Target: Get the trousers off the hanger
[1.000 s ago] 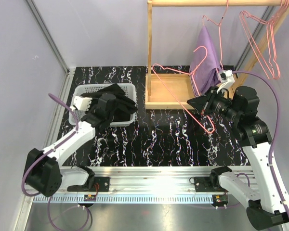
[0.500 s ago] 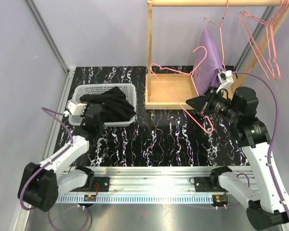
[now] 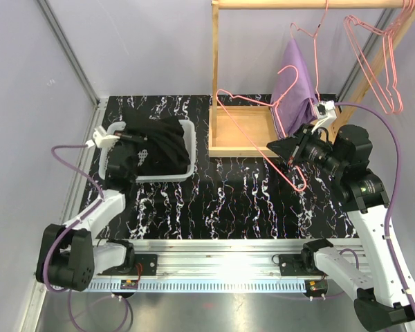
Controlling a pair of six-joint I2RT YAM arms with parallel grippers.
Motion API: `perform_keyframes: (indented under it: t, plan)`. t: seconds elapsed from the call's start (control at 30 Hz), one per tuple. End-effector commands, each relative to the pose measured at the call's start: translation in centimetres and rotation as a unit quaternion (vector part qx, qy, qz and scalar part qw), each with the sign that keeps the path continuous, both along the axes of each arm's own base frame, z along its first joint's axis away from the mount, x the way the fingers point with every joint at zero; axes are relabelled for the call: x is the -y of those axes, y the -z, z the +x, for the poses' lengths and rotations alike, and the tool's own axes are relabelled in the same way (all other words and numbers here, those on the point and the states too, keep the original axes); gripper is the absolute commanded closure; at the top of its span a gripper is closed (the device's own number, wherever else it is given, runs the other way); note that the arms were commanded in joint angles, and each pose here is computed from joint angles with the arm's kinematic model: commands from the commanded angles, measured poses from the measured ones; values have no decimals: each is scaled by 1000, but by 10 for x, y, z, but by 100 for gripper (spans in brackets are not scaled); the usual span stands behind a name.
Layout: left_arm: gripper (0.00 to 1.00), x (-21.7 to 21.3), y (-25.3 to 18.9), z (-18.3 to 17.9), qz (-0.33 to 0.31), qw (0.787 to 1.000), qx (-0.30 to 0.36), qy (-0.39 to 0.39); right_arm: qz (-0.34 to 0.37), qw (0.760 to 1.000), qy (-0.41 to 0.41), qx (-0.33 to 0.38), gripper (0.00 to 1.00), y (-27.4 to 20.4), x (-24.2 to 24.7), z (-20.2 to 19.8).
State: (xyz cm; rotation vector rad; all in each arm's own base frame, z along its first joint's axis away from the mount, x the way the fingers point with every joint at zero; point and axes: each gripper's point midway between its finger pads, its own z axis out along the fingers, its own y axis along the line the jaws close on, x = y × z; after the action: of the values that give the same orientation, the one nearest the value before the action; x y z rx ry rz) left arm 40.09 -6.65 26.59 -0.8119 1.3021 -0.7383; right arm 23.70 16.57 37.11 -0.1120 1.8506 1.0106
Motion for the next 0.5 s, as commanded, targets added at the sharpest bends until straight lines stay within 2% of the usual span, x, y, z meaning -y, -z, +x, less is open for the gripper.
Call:
perform_keyframes:
  t: [0.0, 0.2, 0.27, 0.3, 0.4, 0.43, 0.47]
  plan:
    - [100, -9, -20, -20, -34, 995, 81, 44, 16, 999, -19, 31, 100, -16, -6, -4]
    - [100, -39, 47, -36, -36, 999, -19, 23, 15, 999, -24, 35, 100, -17, -7, -5]
    - [100, -45, 68, -38, -40, 996, -77, 18, 14, 999, -26, 32, 100, -16, -8, -4]
    - [98, -50, 89, -43, -44, 991, -125, 10, 16, 999, -26, 34, 100, -17, -8, -4]
    - [83, -65, 88, -48, -39, 988, -152, -10, 20, 999, -29, 33, 100, -17, -9, -5]
    - [80, -69, 101, -54, -32, 981, -193, -17, 21, 999, -29, 34, 100, -18, -9, -5]
    - [79, -75, 99, -55, -27, 978, -206, -26, 21, 999, -30, 34, 100, -18, -9, -5]
